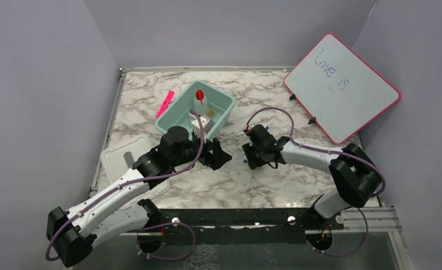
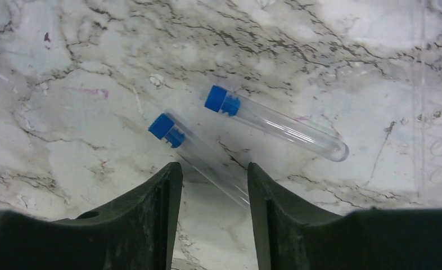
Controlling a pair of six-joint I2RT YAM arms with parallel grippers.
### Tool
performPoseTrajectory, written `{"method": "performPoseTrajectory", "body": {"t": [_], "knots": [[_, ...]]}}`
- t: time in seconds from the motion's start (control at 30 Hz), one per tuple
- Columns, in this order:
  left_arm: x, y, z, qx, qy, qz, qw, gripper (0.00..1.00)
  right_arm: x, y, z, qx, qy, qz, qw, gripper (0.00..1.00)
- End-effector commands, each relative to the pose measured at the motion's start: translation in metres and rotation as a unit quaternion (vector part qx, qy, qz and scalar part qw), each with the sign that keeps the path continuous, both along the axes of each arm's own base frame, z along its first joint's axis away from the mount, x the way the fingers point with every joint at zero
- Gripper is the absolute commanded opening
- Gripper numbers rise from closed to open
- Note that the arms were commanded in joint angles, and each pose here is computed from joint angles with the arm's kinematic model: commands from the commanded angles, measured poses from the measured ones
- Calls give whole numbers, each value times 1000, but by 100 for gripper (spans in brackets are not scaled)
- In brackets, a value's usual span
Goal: Organize the chemistry lab equipment
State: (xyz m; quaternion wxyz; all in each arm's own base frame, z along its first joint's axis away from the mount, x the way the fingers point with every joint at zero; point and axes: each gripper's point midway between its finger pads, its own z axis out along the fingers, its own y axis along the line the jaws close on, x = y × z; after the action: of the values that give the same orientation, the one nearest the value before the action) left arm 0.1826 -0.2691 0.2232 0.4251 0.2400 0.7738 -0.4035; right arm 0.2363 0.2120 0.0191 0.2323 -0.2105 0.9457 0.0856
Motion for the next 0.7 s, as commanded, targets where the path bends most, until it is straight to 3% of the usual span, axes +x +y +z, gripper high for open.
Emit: {"method": "performPoseTrajectory", "body": {"t": [0.0, 0.23, 0.27, 0.37, 0.43, 0.67], "knots": [[3, 2, 4, -2, -13, 6, 1000, 81, -16, 10, -7, -2, 34, 26, 999, 48], [3, 2, 5, -3, -13, 10, 1000, 81, -8, 26, -16, -21, 29, 66, 997, 43], [3, 2, 5, -3, -13, 10, 1000, 81, -8, 29, -17, -23, 30, 72, 997, 39], [4, 4, 6, -3, -18, 14, 1000, 81, -2, 26, -20, -47, 31, 58, 997, 14], [5, 5, 6, -1, -20, 18, 1000, 81, 3, 21, -16, -65, 23, 40, 997, 9], [7, 3, 5, 0, -12, 21, 1000, 81, 12, 39, 42, 38, -36, -3, 999, 5]]}}
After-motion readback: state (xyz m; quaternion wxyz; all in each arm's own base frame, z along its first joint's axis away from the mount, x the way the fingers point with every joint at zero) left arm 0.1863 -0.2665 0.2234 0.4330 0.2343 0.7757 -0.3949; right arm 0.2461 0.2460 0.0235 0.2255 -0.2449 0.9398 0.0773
